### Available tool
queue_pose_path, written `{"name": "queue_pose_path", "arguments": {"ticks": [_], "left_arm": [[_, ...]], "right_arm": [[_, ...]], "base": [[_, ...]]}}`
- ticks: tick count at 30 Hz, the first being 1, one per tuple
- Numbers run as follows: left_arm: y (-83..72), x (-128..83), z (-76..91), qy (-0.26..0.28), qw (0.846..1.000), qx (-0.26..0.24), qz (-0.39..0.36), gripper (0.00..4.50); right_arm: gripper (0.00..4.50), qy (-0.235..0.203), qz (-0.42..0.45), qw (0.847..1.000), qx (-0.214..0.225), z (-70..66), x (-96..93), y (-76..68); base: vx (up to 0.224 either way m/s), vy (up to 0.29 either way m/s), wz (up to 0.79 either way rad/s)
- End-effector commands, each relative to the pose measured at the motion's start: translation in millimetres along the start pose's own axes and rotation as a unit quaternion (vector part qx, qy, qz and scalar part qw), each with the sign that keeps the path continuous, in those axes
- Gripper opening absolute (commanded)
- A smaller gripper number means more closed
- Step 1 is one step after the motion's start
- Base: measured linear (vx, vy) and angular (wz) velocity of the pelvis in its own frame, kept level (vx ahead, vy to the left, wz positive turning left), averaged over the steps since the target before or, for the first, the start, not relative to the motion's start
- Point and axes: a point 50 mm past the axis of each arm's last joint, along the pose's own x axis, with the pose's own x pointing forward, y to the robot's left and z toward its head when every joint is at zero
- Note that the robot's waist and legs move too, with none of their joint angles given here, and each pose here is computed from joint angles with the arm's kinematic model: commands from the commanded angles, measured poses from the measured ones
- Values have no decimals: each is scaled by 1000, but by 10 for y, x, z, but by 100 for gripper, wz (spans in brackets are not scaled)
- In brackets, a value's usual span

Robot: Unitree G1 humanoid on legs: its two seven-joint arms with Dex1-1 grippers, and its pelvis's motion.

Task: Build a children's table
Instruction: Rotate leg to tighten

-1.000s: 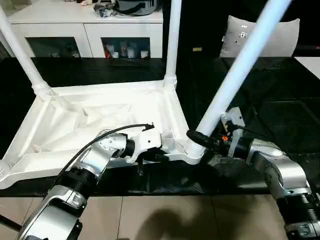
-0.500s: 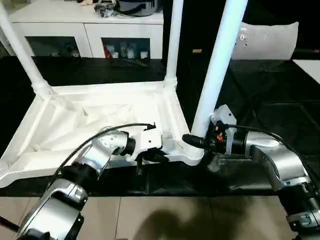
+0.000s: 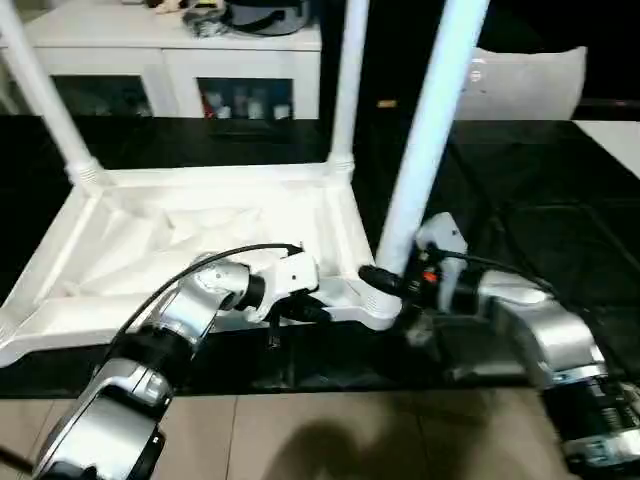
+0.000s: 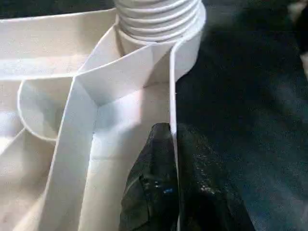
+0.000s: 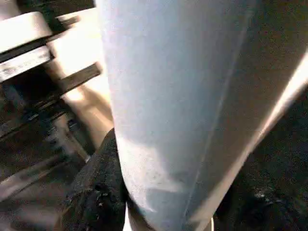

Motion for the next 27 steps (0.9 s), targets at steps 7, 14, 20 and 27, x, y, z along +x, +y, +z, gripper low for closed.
{"name": "queue_pose_path", "arguments": {"ticks": [7, 14, 20, 27], "left_arm": [[-148, 363, 267, -34, 983, -113, 139, 0], [-165, 429, 403, 2, 984, -74, 163, 0], [-137, 343, 337, 17, 982, -75, 174, 0], [-110, 285, 315, 19, 982, -70, 176, 0]], "right_arm": [[188, 75, -224, 966, 101, -318, 185, -244], [188, 76, -224, 965, 114, -185, 394, -223], [188, 88, -215, 966, 110, -190, 446, -222], [188, 81, -196, 972, 97, -158, 476, -227]], "base": [[-3, 15, -1], [39, -10, -12], [15, 14, -5], [0, 0, 0]]}}
